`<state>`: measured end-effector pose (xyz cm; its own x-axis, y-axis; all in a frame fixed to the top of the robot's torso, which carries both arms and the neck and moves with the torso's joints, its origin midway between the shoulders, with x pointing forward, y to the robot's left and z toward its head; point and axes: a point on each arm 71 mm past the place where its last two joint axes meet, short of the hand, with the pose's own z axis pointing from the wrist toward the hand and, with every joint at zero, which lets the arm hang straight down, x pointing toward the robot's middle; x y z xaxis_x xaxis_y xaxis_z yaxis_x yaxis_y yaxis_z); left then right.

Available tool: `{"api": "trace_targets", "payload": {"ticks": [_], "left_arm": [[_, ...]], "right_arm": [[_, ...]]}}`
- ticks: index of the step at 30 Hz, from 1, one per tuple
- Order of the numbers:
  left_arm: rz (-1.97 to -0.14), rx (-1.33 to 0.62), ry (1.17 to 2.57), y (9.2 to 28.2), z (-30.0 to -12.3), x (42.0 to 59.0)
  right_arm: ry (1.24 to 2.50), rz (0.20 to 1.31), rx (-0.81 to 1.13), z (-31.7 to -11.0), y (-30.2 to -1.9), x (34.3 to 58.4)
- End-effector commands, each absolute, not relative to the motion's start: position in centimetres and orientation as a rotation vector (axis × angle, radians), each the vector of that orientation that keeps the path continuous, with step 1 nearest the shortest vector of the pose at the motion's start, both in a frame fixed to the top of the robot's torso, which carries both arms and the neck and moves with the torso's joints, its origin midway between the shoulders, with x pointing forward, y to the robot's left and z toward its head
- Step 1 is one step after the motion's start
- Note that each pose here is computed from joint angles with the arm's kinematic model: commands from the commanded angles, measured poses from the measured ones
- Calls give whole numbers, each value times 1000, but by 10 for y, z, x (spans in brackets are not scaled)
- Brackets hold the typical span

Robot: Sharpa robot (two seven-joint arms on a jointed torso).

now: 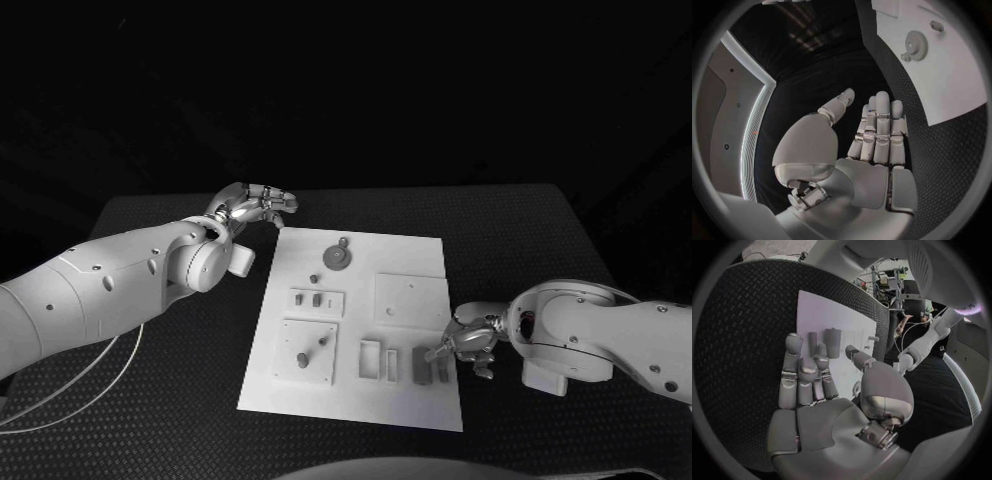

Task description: Assemble the parts on the task board

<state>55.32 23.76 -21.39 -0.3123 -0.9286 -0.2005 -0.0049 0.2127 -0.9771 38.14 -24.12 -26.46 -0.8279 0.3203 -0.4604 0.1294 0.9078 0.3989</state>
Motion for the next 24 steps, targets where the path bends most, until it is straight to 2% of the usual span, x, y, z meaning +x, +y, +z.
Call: {"api": "trace_targets", "payload": {"ticks": [1,17,24], "left_arm": [[-1272,-910,1562,235,-213,553],[-1277,-909,1567,233,-213,552],[-1279,-909,1570,232,-213,552]], "right_arm": [[2509,466,311,-264,-239,383],[2526,424,212,-279,-222,384],[2508,447,208,-289,-207,381]]}}
